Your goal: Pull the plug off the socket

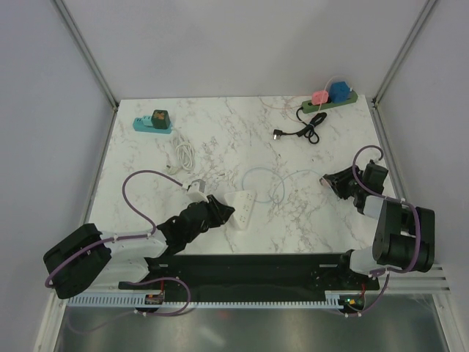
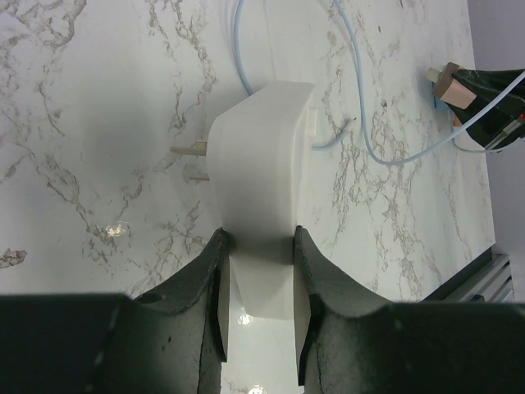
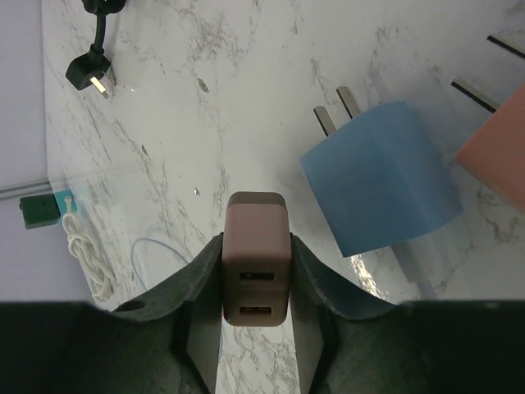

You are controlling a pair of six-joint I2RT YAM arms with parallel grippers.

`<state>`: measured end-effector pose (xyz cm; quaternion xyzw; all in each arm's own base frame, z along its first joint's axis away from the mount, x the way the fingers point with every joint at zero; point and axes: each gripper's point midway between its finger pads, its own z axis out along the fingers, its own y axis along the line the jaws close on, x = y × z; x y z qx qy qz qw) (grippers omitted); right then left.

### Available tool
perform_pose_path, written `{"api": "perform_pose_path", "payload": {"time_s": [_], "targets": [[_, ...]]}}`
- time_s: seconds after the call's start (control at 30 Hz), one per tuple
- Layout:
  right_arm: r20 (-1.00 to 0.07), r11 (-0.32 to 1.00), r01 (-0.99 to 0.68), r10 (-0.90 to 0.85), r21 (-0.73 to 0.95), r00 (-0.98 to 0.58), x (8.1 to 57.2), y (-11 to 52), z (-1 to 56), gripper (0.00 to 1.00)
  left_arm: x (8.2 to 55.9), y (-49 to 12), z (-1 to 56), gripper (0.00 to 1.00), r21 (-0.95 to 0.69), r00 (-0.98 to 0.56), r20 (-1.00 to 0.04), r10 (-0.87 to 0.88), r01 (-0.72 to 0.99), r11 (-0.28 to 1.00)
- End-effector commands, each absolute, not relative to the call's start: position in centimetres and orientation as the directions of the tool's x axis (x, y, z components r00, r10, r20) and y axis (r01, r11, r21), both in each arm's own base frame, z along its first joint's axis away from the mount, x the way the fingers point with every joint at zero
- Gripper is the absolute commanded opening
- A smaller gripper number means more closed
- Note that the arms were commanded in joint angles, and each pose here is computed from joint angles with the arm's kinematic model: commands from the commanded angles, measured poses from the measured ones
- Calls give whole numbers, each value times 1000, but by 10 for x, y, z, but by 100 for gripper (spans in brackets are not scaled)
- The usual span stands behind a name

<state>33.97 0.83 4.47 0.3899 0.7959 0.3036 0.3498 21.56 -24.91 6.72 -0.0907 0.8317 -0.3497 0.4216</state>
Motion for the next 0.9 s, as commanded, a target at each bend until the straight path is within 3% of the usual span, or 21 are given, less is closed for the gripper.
{"api": "perform_pose_path", "payload": {"time_s": [0.0,0.3,0.47,0.57,0.77,0.87], "targets": [[-362,546,368,809,753,-463,342,10,48,46,206,-221,24,2,-497,-666,-681,-304,116,860],[-352,568,375,787,733,-506,333,14,48,65,206,-223,24,2,-497,-670,-678,-302,114,860],[-425,627,359,755,691,-500,329,6,73,73,206,-221,24,2,-501,-667,-678,-309,112,858],[-425,654,374,732,658,-533,317,7,82,74,206,-221,25,2,-501,-665,-679,-310,112,858],[-551,762,378,643,525,-532,307,-15,111,79,205,-217,24,2,-498,-663,-679,-315,102,861],[-565,808,412,589,421,-578,292,-27,113,79,204,-212,25,2,-506,-656,-677,-332,88,858]]}}
